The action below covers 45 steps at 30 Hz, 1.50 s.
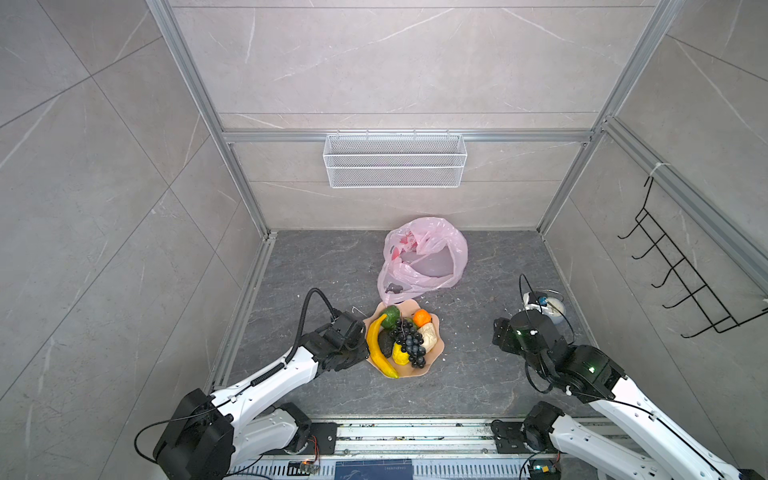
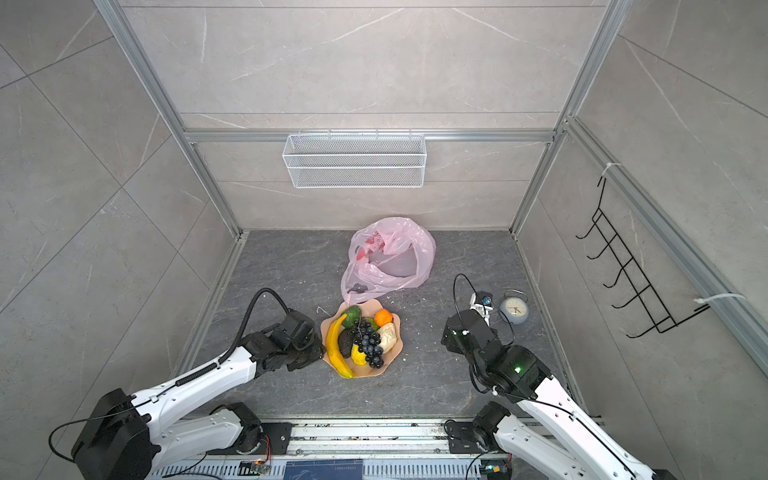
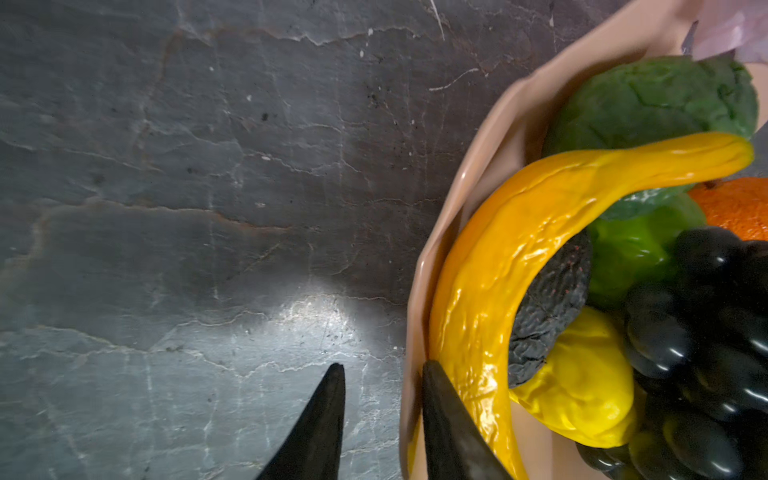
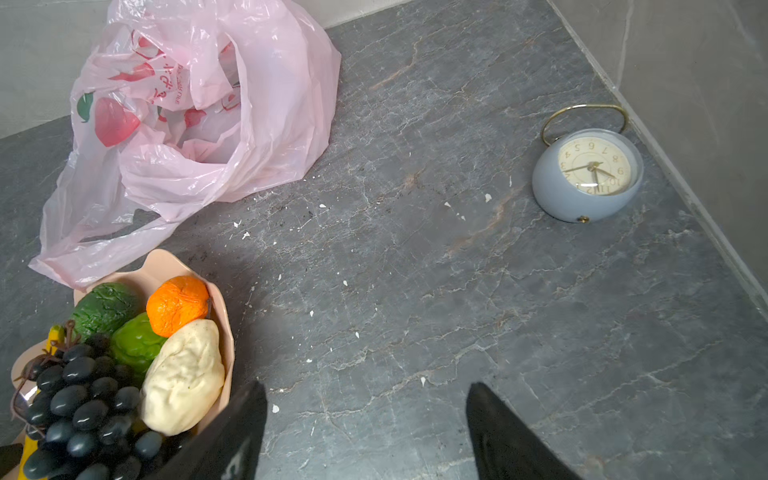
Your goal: Take the fake fruits out of the plastic bag
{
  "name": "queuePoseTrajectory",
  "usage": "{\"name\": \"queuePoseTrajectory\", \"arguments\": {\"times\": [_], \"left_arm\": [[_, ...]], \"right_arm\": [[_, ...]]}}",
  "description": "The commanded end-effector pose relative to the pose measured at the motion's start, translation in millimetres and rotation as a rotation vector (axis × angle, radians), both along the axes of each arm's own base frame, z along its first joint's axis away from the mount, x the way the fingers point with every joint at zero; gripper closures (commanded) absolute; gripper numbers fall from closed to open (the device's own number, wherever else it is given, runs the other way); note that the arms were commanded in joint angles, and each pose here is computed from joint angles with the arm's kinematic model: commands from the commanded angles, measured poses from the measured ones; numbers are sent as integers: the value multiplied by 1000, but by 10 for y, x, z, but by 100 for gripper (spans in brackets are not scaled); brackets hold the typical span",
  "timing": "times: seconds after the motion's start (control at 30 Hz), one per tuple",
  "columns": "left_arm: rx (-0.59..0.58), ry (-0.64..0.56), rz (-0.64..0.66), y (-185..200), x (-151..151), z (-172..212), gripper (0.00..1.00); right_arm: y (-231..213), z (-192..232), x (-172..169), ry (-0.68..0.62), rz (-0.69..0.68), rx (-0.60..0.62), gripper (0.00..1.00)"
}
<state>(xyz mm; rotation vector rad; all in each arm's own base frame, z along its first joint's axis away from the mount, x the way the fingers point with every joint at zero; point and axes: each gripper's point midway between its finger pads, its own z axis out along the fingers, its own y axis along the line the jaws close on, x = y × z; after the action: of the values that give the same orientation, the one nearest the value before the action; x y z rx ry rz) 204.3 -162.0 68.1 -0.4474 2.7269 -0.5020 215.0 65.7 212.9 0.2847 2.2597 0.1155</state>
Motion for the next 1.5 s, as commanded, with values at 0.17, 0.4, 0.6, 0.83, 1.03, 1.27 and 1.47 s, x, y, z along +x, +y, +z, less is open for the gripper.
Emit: {"name": "queuePoseTrajectory", "arguments": {"times": [0.17,0.4,0.6,0.83,1.03,1.27,1.47], "left_arm": [[85,-88,-6,236,62,269,40],[176,-206,-4,428,196,619,22],[241,-322,13,552,372,937,7],[538,-552,176,1058,692,1435,2],[759,-622,237,1360,1092,1386,0],[859,-530,288,1884,1459,950,0],[828,-570,232,2047,1601,455,0]], "right_arm": [[-186,193,-32,-39,-38,-67,20],[-255,294,-41,-71,-46,-92,18],[-254,357,-18,-95,-37,-103,16],[-415,535,128,-161,-126,-238,2],[-276,562,522,-207,-95,-381,0],[-564,153,997,-157,-152,-387,0],[-759,-523,1282,-106,-177,-463,0]]}}
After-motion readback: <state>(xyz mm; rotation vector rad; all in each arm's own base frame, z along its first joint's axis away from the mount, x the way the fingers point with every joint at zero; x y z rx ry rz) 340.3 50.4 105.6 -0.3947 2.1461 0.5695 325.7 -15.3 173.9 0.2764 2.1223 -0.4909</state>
